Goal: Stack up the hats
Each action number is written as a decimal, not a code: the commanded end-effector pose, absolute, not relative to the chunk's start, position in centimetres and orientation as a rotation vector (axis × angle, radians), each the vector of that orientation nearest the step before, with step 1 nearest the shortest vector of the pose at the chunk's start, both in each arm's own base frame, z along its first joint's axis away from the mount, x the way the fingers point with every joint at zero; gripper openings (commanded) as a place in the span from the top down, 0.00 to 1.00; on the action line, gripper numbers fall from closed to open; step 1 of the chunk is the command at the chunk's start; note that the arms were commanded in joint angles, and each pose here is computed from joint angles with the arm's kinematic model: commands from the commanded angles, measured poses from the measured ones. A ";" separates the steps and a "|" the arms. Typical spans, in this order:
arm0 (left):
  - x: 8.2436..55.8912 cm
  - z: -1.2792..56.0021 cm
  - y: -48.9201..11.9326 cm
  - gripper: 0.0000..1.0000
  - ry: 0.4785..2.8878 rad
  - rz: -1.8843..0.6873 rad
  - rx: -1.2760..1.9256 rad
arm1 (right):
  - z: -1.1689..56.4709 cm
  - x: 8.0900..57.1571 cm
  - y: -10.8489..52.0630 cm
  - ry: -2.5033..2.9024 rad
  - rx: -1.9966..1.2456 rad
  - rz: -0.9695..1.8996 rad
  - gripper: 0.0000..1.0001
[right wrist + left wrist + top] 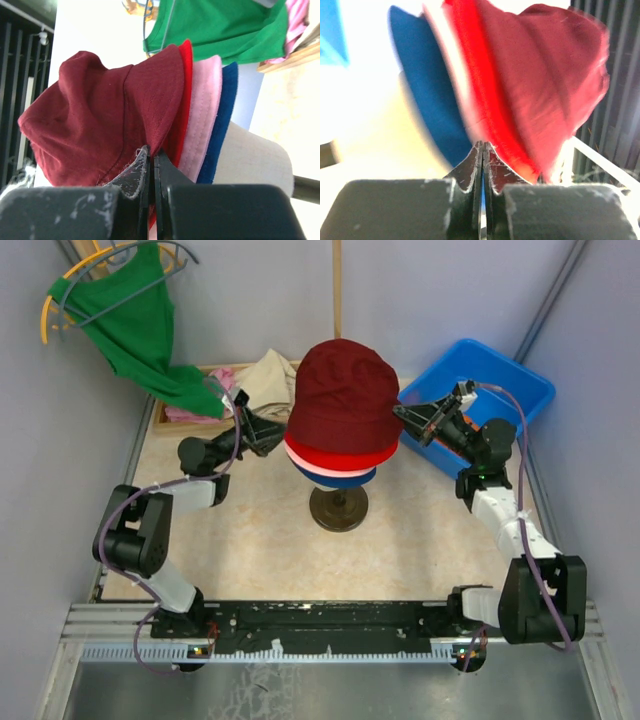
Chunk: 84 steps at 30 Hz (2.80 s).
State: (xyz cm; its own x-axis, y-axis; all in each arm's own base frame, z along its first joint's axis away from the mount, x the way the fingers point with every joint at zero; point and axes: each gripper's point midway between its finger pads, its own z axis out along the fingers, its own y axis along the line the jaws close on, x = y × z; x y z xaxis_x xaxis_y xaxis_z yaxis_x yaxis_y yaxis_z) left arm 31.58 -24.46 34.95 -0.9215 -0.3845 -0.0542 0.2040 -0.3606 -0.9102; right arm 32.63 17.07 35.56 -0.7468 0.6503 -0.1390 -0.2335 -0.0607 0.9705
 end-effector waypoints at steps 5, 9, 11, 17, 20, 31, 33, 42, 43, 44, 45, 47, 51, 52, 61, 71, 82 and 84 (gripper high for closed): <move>30.3 28.1 -24.9 0.95 1.751 -2.278 -0.246 | 28.8 32.7 17.3 1.858 0.555 1.792 1.00; 30.7 29.7 -25.0 0.95 1.726 -2.269 -0.190 | 31.2 32.9 17.3 1.825 0.500 1.785 1.00; 30.8 30.2 -25.0 0.95 1.706 -2.269 -0.182 | 32.6 33.0 17.3 1.808 0.465 1.781 1.00; 31.4 30.2 -24.1 0.94 1.683 -2.222 -0.189 | 37.0 32.7 18.0 1.761 0.357 1.784 0.99; 32.0 29.8 -23.6 0.94 1.685 -2.184 -0.207 | 38.5 32.7 18.1 1.750 0.323 1.768 0.88; 34.7 26.8 -21.0 0.93 1.747 -1.987 -0.270 | 36.3 34.2 16.3 1.782 0.396 1.657 0.48; 35.1 26.3 -20.7 0.93 1.753 -1.965 -0.283 | 35.4 34.8 15.1 1.792 0.431 1.605 0.46; 36.0 24.2 -20.3 0.93 1.809 -1.903 -0.288 | 30.1 40.1 8.5 1.878 0.551 1.278 0.41; 36.1 23.8 -20.2 0.92 1.829 -1.888 -0.290 | 29.4 41.1 7.8 1.911 0.541 1.192 0.39; 36.2 23.5 -20.2 0.91 1.848 -1.869 -0.282 | 28.7 41.9 6.9 1.955 0.527 1.091 0.38; 36.5 23.4 -20.2 0.89 1.867 -1.844 -0.272 | 27.4 42.5 6.0 2.022 0.490 0.973 0.36; 36.9 22.8 -20.1 0.86 1.910 -1.781 -0.248 | 26.0 44.0 4.2 2.095 0.461 0.793 0.32; 37.9 22.1 -19.8 0.82 1.971 -1.661 -0.203 | 22.8 46.7 0.7 2.204 0.454 0.479 0.17; 38.2 22.0 -19.8 0.82 1.981 -1.652 -0.202 | 21.7 47.5 0.2 2.230 0.460 0.433 0.14; 39.8 20.7 -19.1 0.81 1.999 -1.634 -0.233 | 16.4 52.5 -1.2 2.291 0.420 0.126 0.09; 40.9 18.9 -17.6 0.82 2.025 -1.604 -0.291 | 12.5 57.9 -3.3 2.258 0.444 -0.084 0.12; 41.6 16.9 -17.3 0.84 2.048 -1.609 -0.342 | 7.7 60.6 -3.1 2.314 0.462 -0.114 0.16; 41.8 16.7 -17.2 0.85 2.049 -1.612 -0.348 | 7.1 60.5 -3.1 2.328 0.464 -0.120 0.16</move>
